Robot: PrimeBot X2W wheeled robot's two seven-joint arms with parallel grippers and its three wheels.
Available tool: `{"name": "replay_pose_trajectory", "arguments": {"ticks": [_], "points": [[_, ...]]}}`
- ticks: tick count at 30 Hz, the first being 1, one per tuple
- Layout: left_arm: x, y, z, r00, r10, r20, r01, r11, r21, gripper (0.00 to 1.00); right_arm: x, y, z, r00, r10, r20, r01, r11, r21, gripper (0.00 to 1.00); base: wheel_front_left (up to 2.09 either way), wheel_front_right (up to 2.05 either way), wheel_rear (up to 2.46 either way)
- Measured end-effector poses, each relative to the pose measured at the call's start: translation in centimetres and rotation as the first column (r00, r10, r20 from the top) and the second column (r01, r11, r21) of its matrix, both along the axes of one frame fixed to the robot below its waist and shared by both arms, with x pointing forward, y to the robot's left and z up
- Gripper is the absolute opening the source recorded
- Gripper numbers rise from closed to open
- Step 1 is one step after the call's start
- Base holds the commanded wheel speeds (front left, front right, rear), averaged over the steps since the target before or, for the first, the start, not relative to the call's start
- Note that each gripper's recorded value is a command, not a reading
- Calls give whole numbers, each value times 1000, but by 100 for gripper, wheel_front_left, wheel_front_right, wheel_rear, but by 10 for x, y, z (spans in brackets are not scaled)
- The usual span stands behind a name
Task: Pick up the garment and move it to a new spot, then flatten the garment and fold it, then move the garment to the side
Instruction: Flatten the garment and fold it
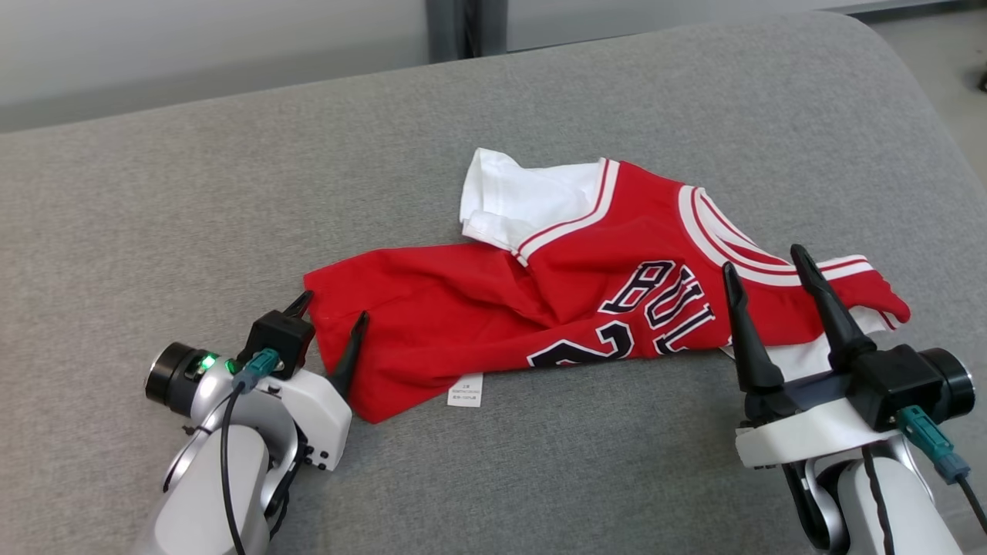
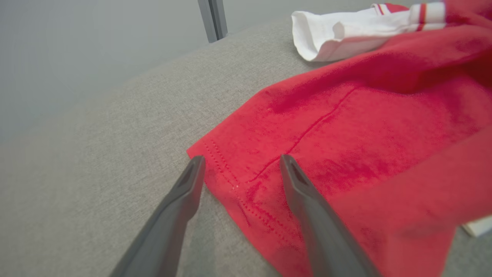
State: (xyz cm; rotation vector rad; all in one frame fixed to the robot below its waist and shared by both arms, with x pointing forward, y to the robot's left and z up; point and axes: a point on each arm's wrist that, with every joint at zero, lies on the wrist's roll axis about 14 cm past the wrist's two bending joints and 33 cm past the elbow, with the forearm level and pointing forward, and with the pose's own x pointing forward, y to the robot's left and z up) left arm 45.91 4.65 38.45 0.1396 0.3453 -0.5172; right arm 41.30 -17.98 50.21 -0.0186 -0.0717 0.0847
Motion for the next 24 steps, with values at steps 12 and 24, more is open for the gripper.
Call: {"name": "replay_pose_trajectory", "arguments": {"ticks": [12, 24], "points": [[3, -19, -20, 992, -90, -93, 92, 995, 24, 0, -3, -21, -7, 998, -61, -21, 61, 998, -5, 100, 0, 0, 0], [43, -12, 51, 990, 27, 141, -6, 989, -146, 0, 0, -13, -9, 999, -38, -26, 38, 999, 2, 100, 0, 0, 0]]}}
